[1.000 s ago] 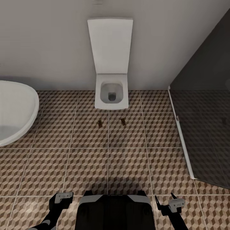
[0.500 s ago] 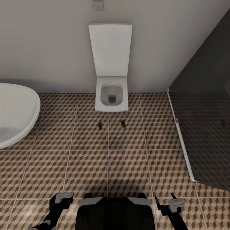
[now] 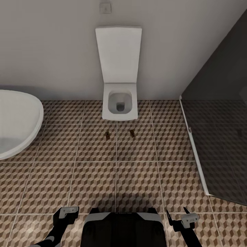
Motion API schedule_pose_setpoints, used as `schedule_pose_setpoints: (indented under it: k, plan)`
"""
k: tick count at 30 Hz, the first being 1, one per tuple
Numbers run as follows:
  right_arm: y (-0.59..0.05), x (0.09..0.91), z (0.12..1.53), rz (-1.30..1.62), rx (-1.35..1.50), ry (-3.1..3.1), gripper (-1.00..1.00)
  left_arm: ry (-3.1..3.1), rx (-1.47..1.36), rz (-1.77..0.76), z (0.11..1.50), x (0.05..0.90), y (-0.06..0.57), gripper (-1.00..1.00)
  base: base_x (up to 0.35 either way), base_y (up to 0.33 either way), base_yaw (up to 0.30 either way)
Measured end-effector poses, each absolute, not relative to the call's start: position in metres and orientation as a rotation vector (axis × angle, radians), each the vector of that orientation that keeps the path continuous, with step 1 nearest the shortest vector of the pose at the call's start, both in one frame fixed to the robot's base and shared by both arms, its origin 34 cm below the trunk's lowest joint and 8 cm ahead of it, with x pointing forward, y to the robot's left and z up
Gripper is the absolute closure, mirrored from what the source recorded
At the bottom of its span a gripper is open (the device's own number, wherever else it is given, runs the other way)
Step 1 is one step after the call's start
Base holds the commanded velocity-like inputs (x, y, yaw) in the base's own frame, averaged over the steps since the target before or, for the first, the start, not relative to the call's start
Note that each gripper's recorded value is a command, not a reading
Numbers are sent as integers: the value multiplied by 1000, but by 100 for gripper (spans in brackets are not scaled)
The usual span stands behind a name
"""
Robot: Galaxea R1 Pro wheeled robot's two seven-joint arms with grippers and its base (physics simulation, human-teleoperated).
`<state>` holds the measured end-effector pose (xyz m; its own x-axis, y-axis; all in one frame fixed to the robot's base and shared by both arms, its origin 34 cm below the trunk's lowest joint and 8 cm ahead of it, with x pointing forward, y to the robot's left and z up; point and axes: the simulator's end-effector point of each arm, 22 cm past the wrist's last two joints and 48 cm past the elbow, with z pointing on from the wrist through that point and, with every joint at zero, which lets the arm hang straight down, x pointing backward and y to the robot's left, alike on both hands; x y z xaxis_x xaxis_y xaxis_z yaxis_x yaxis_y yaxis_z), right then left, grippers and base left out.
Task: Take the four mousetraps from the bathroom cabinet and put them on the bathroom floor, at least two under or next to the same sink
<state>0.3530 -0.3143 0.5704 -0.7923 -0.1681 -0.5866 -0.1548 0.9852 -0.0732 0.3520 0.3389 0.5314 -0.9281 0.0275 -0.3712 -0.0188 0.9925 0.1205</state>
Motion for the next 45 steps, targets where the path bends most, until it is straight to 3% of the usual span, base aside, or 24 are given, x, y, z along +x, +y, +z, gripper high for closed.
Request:
schedule_pose_setpoints:
  k: [45]
  plan:
    - [-313,375,584,-32,-221,2446,-100,2703,1,169,545,376,339,-100,0,0,0]
